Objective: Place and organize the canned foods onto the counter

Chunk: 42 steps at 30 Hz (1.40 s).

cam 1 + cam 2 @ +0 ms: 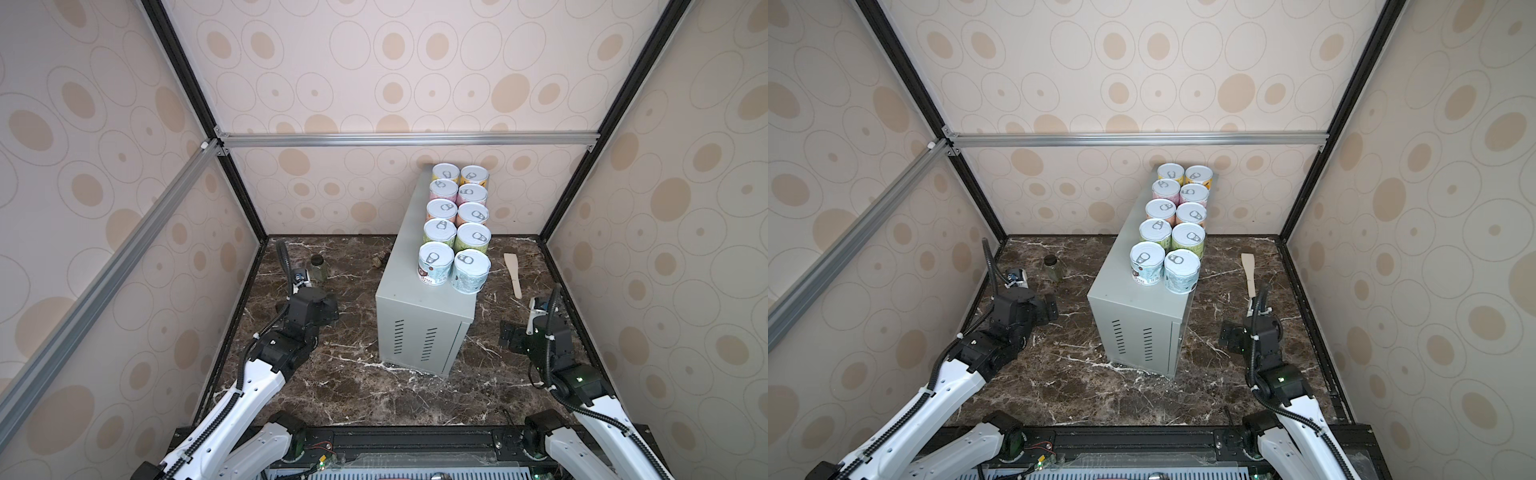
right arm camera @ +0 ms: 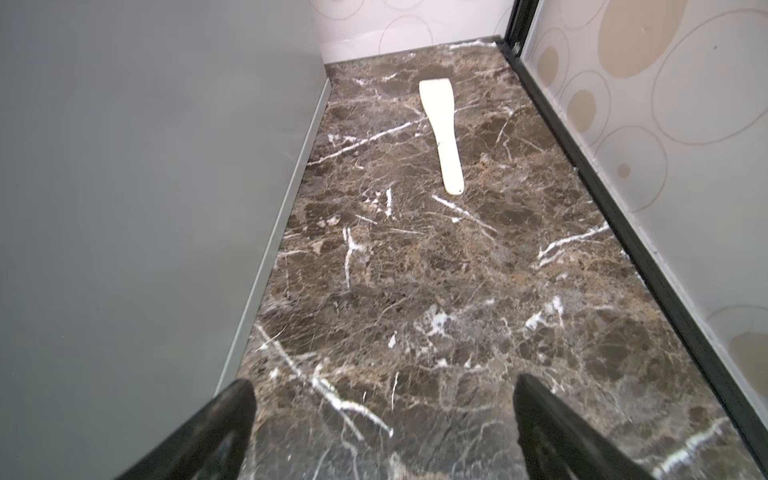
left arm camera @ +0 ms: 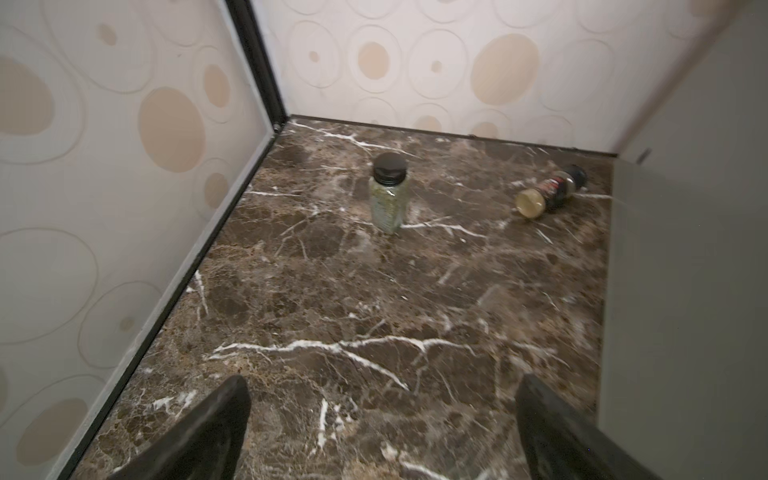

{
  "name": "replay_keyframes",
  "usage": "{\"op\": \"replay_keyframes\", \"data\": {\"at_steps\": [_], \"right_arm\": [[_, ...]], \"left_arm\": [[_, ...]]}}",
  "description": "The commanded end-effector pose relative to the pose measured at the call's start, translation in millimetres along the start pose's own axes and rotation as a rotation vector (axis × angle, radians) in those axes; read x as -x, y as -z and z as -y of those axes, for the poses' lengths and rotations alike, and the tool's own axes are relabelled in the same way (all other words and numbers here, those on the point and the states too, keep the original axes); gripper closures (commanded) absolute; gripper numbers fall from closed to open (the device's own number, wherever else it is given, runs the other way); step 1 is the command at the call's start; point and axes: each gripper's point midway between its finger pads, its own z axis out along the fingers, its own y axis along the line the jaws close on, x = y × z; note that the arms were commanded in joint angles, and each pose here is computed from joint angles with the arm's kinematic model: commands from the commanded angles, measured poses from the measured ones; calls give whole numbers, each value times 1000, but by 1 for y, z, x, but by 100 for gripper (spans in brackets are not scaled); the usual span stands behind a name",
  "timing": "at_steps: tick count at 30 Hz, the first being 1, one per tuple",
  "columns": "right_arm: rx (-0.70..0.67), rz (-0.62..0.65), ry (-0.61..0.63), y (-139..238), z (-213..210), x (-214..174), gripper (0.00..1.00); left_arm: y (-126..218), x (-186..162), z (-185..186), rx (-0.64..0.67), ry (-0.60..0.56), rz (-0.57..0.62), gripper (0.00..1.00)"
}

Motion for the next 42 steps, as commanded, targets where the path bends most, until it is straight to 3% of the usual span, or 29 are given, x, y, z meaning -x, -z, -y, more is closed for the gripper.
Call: {"op": "replay_keyframes", "data": {"at_steps": [1,4,8,10,12,15,18,20,24,28,32,40,42], "right_arm": [[-43,215,-21,-6,7,27,1],[-45,277,-40,-17,8,19,2],[-109,317,-96,-27,17,22,1],[-127,332,-69,-32,16,28,1],[-125,316,49,-40,9,31,1],[-156,307,145,-52,7,30,1],[-152,341,181,-63,3,29,1],[-162,350,212,-70,4,27,1],[-144,428,129,-76,11,27,1],[-125,478,108,-82,11,29,1],[-91,436,138,-100,5,8,1],[-13,413,213,-115,-13,4,1],[-24,392,213,-121,-14,6,1]], "left_arm": [[-13,15,-18,61,93,161,1],[-29,5,-36,132,79,226,1],[-60,-12,-48,202,11,220,1],[-79,-22,-51,193,4,184,1],[-93,-28,-58,154,55,176,1],[-92,-23,-70,138,123,271,1],[-94,-11,-63,104,97,347,1],[-101,-11,-59,97,57,348,1],[-102,-16,-69,152,36,396,1],[-108,-25,-61,111,14,399,1],[-103,-28,-55,81,-11,432,1],[-79,-34,-42,28,-66,535,1],[-101,-37,-37,37,-83,447,1]]}}
